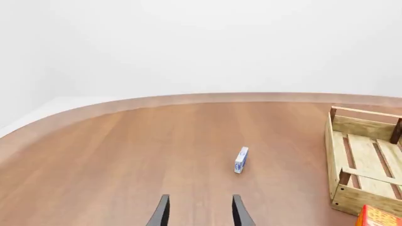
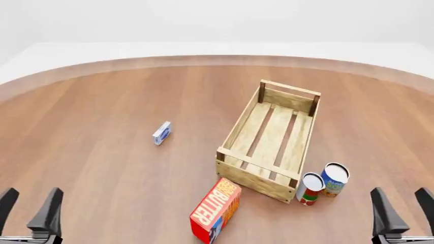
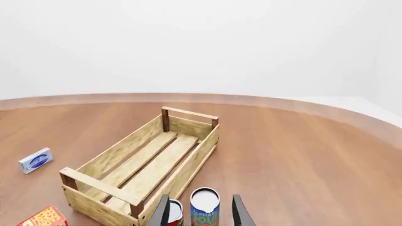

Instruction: Pick up the tomato sauce, and put it in the wooden tray.

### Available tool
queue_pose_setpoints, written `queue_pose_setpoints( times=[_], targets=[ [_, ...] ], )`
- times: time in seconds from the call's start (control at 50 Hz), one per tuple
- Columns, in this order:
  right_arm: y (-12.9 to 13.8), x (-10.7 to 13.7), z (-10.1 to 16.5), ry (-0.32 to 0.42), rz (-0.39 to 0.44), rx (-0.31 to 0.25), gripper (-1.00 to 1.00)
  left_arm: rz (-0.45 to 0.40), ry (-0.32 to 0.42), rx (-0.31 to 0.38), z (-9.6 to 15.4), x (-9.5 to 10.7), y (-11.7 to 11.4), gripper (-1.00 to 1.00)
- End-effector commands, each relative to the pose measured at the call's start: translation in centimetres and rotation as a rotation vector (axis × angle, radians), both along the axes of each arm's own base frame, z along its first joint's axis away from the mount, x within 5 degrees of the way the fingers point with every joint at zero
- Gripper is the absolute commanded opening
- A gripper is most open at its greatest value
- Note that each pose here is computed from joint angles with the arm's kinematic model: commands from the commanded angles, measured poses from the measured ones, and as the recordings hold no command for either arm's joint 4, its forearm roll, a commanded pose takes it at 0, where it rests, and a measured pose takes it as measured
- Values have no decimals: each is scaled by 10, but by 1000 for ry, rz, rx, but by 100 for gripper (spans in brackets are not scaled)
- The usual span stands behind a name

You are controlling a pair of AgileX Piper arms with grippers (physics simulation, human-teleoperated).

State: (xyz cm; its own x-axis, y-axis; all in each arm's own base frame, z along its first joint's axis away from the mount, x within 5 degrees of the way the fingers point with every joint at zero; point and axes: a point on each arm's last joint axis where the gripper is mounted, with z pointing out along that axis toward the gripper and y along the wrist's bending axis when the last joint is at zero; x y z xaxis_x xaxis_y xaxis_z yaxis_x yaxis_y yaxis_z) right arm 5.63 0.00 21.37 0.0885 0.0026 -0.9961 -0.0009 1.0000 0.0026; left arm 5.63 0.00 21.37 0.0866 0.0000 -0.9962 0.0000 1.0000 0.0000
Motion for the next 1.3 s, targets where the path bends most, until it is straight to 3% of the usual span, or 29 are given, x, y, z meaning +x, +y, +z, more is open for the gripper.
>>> queue_pose_setpoints(
  times=[0.02,0.5,1.3],
  targets=[
    [0,0,0,6,4,0,100,0,1,0,1,0,0,100],
    [1,0,0,28,22,2,100,0,1,0,1,0,0,100],
    [5,11,17,158,67,-93,100,0,1,0,1,0,0,100]
  ],
)
